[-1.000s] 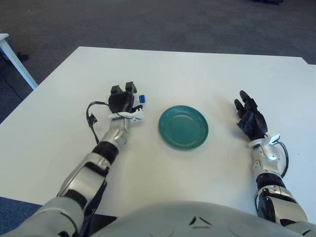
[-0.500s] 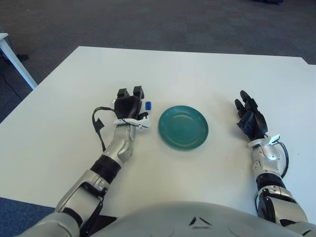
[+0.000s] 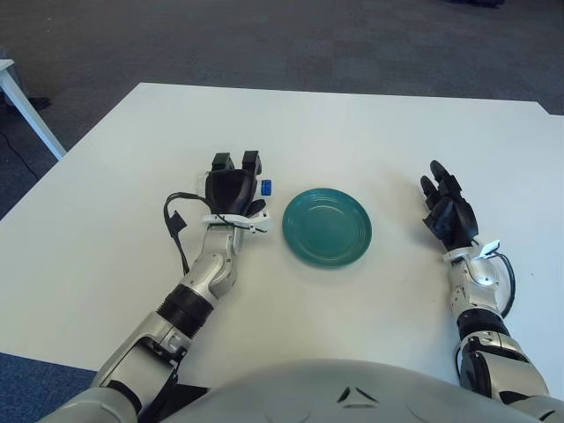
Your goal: Put the bottle into the plate.
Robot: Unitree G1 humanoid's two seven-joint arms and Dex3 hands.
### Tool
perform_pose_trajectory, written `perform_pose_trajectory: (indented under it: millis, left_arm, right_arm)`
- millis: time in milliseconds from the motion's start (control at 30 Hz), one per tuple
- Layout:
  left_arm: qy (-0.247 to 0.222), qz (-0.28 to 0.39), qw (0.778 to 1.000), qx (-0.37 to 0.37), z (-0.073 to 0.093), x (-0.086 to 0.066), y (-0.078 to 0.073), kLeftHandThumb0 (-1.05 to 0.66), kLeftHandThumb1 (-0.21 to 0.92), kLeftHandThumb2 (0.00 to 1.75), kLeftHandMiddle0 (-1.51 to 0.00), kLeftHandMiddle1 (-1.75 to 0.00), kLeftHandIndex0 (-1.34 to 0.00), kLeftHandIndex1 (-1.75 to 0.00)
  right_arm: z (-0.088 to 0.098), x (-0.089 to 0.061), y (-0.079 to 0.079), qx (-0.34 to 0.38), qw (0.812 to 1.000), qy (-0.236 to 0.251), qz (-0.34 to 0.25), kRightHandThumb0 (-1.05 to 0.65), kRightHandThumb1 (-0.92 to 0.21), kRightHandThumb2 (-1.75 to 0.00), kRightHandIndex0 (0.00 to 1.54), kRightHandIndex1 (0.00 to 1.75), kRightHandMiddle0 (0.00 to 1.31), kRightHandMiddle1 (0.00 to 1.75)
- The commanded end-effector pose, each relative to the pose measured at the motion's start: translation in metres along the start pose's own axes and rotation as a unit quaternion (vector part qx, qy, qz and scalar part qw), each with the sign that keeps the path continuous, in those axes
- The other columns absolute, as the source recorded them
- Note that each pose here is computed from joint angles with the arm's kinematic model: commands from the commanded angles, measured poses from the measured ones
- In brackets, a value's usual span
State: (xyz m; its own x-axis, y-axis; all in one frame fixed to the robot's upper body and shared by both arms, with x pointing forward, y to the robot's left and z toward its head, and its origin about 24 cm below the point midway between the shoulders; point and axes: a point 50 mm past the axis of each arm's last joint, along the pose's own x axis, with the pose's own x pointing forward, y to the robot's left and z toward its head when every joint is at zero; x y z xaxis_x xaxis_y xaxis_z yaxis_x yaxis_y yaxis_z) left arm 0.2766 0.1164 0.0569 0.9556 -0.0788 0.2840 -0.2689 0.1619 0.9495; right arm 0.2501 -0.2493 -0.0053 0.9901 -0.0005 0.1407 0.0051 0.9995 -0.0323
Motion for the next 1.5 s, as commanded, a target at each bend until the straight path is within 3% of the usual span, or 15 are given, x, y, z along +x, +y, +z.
perform_pose_trajectory:
  millis: [0, 633, 1000, 1467]
  left_arm:
    - [-0.018, 0.021, 1.0, 0.012, 0.001, -0.001, 0.009, 0.0, 0.04, 1.63, -0.82, -1.75, -0.61, -1.7]
    - [-0.033, 0.063, 0.997, 0.023, 0.0, 0.009, 0.026, 0.0, 0.11, 1.57, -0.77, -1.75, -0.53, -1.75]
    - [-0.047, 0.074, 0.996, 0.016, 0.004, 0.013, 0.035, 0.0, 0.09, 1.58, -0.78, -1.75, -0.54, -1.75]
    - [-0.09, 0.071, 0.993, -0.03, 0.027, 0.011, 0.033, 0.0, 0.07, 1.6, -0.8, -1.75, -0.56, -1.75]
  right_arm:
    - [-0.027, -0.026, 0.022, 0.036, 0.998, 0.051, -0.005, -1.03, -0.92, -1.13, 0.08, 0.0, 0.0, 0.19]
    - [-0.028, -0.027, 0.027, 0.036, 0.998, 0.051, -0.004, -1.03, -0.92, -1.13, 0.08, 0.0, 0.0, 0.19]
    - [-0.029, -0.028, 0.031, 0.035, 0.998, 0.049, -0.004, -1.03, -0.92, -1.13, 0.08, 0.0, 0.0, 0.19]
    - [-0.029, -0.029, 0.035, 0.035, 0.998, 0.048, -0.003, -1.03, -0.92, -1.13, 0.08, 0.0, 0.0, 0.19]
